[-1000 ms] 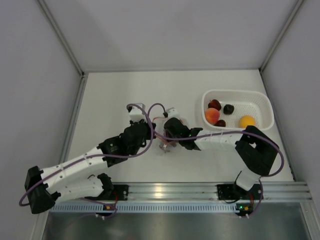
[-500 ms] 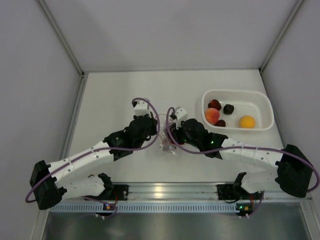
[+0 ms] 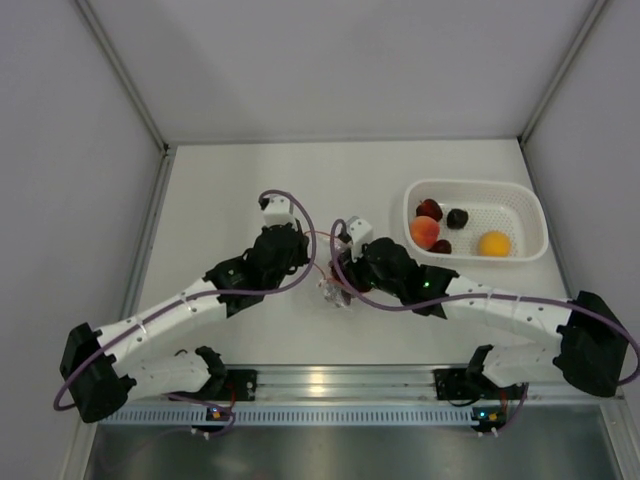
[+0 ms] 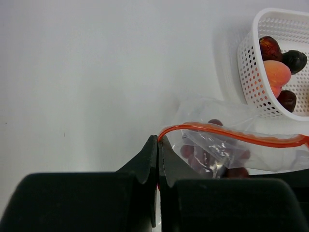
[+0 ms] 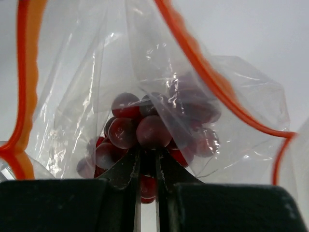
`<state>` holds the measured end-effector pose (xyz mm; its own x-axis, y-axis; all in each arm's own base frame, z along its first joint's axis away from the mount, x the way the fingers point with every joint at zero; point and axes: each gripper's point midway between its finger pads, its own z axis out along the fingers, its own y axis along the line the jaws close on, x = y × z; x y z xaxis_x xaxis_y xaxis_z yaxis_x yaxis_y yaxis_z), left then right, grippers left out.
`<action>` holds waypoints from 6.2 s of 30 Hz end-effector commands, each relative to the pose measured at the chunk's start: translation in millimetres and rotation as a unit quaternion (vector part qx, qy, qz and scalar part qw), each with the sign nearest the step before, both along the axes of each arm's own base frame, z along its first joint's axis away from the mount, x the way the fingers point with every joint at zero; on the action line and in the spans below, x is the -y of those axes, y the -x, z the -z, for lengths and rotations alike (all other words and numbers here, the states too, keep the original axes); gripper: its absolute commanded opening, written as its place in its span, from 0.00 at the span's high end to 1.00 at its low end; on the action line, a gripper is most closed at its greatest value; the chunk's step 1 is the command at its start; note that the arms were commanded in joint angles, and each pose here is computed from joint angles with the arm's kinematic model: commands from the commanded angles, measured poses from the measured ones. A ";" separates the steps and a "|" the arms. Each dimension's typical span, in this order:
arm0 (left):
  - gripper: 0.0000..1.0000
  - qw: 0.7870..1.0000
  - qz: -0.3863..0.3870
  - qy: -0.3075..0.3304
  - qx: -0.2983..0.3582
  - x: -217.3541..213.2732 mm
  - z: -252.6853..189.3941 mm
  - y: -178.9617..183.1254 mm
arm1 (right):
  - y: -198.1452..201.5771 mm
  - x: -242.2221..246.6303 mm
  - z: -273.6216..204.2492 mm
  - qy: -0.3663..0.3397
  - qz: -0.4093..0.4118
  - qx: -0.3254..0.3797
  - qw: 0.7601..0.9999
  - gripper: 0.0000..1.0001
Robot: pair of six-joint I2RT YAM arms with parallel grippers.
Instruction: Open the zip-top bag and remove the fake food
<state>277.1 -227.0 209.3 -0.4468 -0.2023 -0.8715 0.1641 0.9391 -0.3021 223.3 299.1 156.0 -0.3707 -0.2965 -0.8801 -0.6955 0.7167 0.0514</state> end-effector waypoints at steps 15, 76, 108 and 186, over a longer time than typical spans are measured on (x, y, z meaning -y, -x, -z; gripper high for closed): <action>1.00 1.000 -0.020 0.014 -0.015 -17.1 7.4 -13.0 | 66.4 -46.4 -25.8 -0.042 -0.115 0.051 0.991 1.00; 1.00 0.931 0.313 0.075 -0.171 95.0 70.8 55.2 | -15.8 32.0 -141.3 -0.129 0.160 0.201 0.958 1.00; 1.00 0.993 0.016 0.104 -0.050 19.3 24.6 -7.6 | 31.2 -8.7 -207.4 -0.451 0.037 0.031 0.891 1.00; 1.00 0.959 -0.251 -0.110 0.068 -157.9 -92.0 -6.1 | -147.5 288.5 -43.1 -0.009 0.526 -0.069 0.847 0.01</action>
<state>280.3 -96.2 282.2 -0.2808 -0.2130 -0.9358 -0.1829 0.9691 -0.1656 364.9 6.8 153.0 -0.6089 0.2618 -0.7488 0.3728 0.9277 0.0212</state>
